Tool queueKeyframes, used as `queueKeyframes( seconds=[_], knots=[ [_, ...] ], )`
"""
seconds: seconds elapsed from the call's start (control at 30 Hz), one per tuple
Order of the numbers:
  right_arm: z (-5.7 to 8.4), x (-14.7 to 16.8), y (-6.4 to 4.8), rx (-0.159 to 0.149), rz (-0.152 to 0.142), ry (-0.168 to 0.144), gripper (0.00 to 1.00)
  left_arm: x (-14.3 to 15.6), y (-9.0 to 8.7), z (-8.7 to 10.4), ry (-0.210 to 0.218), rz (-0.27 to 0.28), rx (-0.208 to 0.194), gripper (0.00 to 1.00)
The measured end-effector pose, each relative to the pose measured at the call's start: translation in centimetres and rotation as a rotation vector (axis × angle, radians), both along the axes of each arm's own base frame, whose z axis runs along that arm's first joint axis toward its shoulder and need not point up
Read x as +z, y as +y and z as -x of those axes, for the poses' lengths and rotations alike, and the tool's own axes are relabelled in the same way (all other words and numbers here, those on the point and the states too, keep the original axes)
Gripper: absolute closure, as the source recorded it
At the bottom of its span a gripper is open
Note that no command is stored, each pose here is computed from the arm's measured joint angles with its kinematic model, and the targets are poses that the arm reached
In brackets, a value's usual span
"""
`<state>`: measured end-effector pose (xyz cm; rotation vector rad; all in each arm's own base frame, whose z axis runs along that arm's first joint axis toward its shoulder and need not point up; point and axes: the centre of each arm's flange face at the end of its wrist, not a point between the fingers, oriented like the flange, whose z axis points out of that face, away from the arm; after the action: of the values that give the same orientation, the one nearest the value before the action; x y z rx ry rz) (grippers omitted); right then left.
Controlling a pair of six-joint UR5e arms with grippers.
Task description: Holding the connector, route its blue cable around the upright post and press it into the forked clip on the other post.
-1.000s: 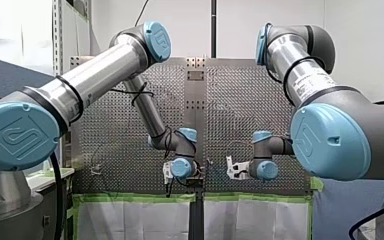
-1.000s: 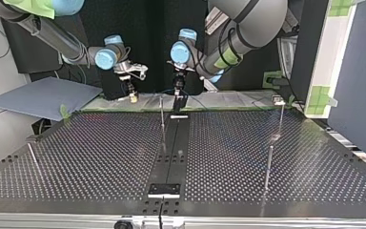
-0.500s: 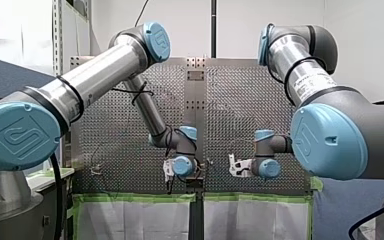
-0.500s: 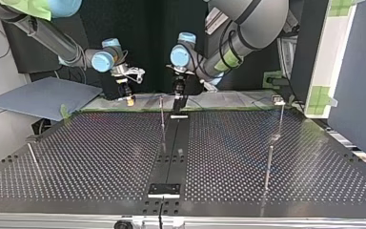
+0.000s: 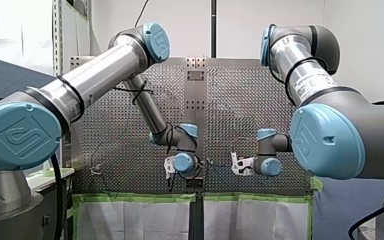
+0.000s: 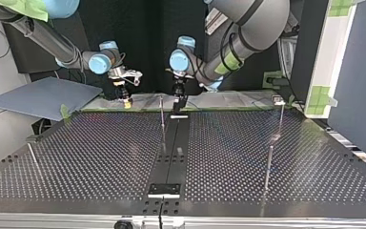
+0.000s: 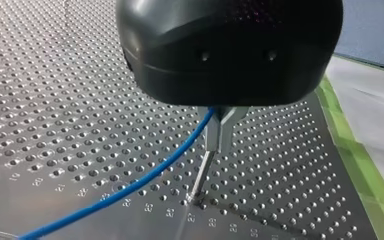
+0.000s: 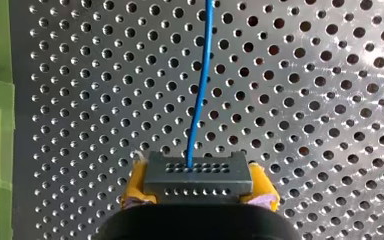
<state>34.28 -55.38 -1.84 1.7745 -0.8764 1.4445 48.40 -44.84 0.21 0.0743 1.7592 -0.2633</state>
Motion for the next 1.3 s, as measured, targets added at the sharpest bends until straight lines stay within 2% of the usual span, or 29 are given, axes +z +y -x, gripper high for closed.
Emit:
queueKeyframes(
  seconds=[0.47,0.87,1.03,1.3],
  knots=[
    [0.5,0.4,-1.0,-0.008,0.013,-0.009,1.0,1.7,-0.3,-2.5,0.002,-0.001,0.006,1.0],
    [0.6,0.4,-1.0,0.0,0.01,-0.005,1.0,1.7,0.1,-2.7,0.021,-0.023,0.011,1.0],
    [0.6,0.2,-0.8,0.008,0.003,0.016,1.0,1.5,0.1,-2.1,0.047,-0.052,0.01,1.0],
    [0.8,-0.1,-0.3,0.015,-0.009,0.075,1.0,0.6,0.4,-0.6,0.09,-0.093,0.001,1.0]
  ],
)
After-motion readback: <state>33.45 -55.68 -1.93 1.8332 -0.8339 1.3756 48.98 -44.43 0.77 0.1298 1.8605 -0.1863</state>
